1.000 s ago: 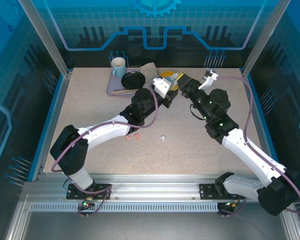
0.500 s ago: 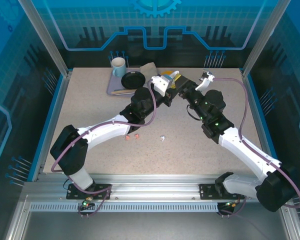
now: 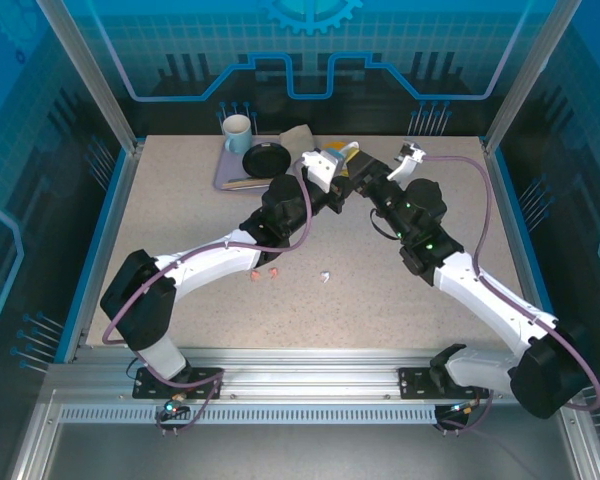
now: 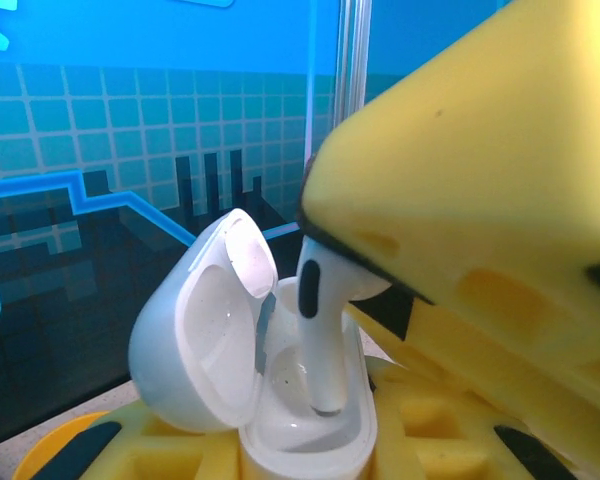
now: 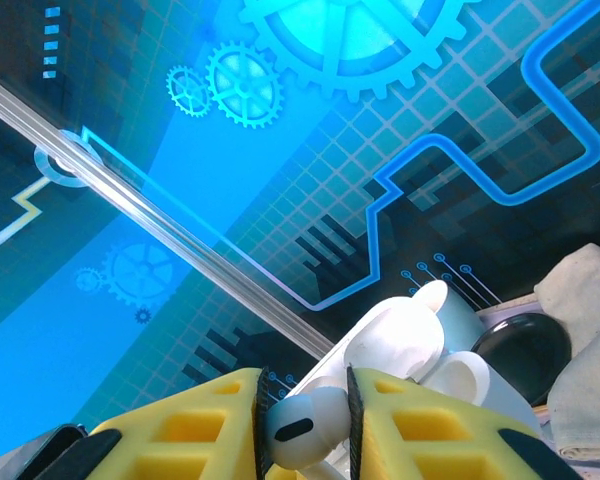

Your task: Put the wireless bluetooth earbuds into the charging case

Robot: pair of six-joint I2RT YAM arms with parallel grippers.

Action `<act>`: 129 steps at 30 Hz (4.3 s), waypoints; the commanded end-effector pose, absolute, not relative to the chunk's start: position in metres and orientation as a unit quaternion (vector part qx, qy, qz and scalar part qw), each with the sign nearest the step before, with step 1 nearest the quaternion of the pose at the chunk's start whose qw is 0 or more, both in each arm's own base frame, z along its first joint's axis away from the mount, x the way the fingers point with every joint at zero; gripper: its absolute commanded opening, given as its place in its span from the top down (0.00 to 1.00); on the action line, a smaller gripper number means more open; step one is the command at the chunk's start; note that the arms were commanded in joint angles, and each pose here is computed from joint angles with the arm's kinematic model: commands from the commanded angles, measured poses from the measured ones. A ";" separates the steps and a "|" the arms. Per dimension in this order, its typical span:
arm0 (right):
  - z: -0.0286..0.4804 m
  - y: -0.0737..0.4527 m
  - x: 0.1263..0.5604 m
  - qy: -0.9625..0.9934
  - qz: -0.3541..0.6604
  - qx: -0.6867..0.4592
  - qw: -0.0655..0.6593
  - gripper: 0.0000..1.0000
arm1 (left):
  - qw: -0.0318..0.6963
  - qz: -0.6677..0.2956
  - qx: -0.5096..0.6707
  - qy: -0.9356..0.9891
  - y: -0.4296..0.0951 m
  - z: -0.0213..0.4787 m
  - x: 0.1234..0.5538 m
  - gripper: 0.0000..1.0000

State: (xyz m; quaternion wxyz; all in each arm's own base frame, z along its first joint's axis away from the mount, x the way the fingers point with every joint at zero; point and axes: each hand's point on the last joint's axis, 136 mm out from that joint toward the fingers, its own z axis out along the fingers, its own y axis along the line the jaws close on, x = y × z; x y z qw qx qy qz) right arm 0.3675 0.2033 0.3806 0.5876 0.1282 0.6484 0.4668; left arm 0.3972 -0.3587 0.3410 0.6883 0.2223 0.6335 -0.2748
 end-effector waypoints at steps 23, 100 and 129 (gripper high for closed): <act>0.382 0.222 0.352 0.643 0.480 0.080 0.591 0.75 | 0.710 -0.297 0.221 0.599 -0.361 0.380 0.387 1.00; 0.318 0.214 0.367 0.723 0.437 0.106 0.524 0.77 | 0.699 -0.326 0.290 0.566 -0.372 0.387 0.359 1.00; 0.359 0.201 0.341 0.668 0.474 0.064 0.570 0.78 | 0.675 -0.386 0.366 0.512 -0.376 0.392 0.309 1.00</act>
